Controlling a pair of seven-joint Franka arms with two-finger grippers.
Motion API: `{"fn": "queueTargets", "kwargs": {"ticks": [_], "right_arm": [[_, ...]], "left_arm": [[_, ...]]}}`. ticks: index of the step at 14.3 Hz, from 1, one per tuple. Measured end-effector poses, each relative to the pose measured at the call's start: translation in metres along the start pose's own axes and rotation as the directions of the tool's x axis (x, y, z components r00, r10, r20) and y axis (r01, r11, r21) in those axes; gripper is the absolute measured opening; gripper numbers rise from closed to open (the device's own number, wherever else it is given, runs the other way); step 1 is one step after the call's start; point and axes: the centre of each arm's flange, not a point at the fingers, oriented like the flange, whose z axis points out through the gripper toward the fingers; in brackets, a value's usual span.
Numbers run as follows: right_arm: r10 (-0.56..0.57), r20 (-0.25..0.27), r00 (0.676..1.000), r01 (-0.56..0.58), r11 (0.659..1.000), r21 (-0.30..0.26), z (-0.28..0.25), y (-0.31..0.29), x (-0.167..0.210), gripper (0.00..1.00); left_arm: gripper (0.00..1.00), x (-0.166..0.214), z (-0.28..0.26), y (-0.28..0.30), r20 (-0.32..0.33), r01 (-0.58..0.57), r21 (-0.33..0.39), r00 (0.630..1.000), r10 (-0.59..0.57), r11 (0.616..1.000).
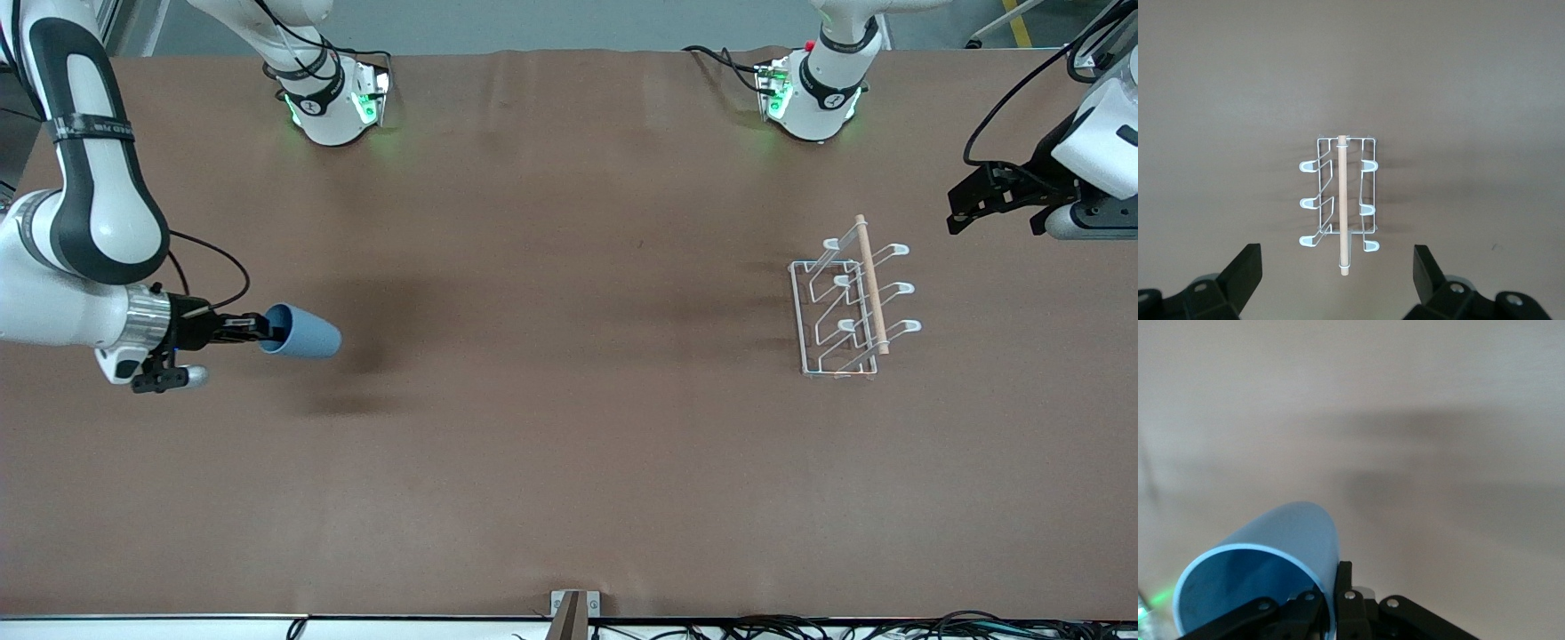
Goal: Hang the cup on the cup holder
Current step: 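Carry the cup to mid-table while the left gripper reaches toward it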
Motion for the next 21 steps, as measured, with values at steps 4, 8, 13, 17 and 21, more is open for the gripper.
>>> {"fn": "queueTargets", "kwargs": {"ticks": [4,8,13,17,21], "right_arm": [[-0.029,0.018,0.999,0.024,0.976,0.217,0.027,-0.074,0.0,0.05],[-0.026,0.036,0.999,0.009,0.911,0.412,0.052,-0.137,-0.004,0.05],[-0.053,0.085,0.995,0.001,0.858,0.513,0.082,-0.19,-0.015,0.05],[-0.064,0.131,0.989,-0.029,0.793,0.609,0.104,-0.234,-0.027,0.05],[-0.042,0.14,0.989,-0.065,0.734,0.676,0.107,-0.25,-0.029,0.05]], "left_arm": [[1.0,0.0,0.0,0.001,0.001,-0.002,-0.001,1.0,0.002,1.0],[1.0,0.001,0.004,0.017,0.01,-0.021,-0.045,1.0,0.022,0.999],[1.0,-0.003,0.004,0.121,-0.004,-0.195,-0.132,0.981,0.196,0.972],[1.0,-0.014,-0.006,0.248,-0.078,-0.396,-0.169,0.918,0.388,0.903],[1.0,-0.014,0.029,0.341,-0.161,-0.505,-0.205,0.862,0.48,0.838]]}}
